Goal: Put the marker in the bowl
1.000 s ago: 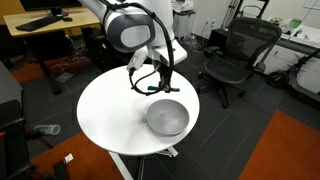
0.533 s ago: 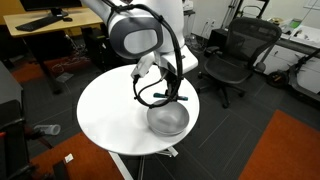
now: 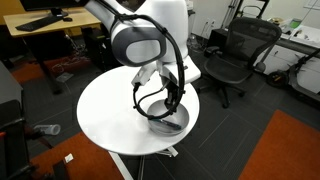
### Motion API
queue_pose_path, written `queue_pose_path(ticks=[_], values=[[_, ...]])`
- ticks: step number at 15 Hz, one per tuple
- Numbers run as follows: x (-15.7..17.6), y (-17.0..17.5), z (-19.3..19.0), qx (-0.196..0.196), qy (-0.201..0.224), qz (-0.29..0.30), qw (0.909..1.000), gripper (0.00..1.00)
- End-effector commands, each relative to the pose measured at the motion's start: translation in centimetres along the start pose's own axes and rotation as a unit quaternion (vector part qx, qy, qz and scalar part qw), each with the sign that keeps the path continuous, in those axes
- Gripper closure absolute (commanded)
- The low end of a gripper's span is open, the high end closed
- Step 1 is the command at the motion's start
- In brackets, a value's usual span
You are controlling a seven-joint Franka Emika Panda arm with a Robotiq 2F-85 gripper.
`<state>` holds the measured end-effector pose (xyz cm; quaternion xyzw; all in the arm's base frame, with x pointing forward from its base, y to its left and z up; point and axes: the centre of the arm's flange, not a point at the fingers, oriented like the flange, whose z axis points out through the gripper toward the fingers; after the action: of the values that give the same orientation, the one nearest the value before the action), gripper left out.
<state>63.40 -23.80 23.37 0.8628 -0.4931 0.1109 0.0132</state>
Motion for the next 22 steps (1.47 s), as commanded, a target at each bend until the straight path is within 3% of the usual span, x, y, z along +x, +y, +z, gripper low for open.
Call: queue_pose_path(ticks=[1, 3, 4, 11, 22], values=[[-0.3, 0.1, -1.1, 0.004, -0.004, 0.005, 1.0000, 0.18], [-0.8, 0.3, -1.9, 0.006, -0.001, -0.001, 1.0000, 0.03], [-1.1, 0.5, -2.5, 0.007, -0.001, -0.004, 1.0000, 0.00], [-4.4, 2.0, -7.1, 0.008, -0.014, -0.048, 0.9987, 0.00], [-9.6, 4.8, -11.8, -0.006, -0.016, -0.152, 0.9883, 0.00]])
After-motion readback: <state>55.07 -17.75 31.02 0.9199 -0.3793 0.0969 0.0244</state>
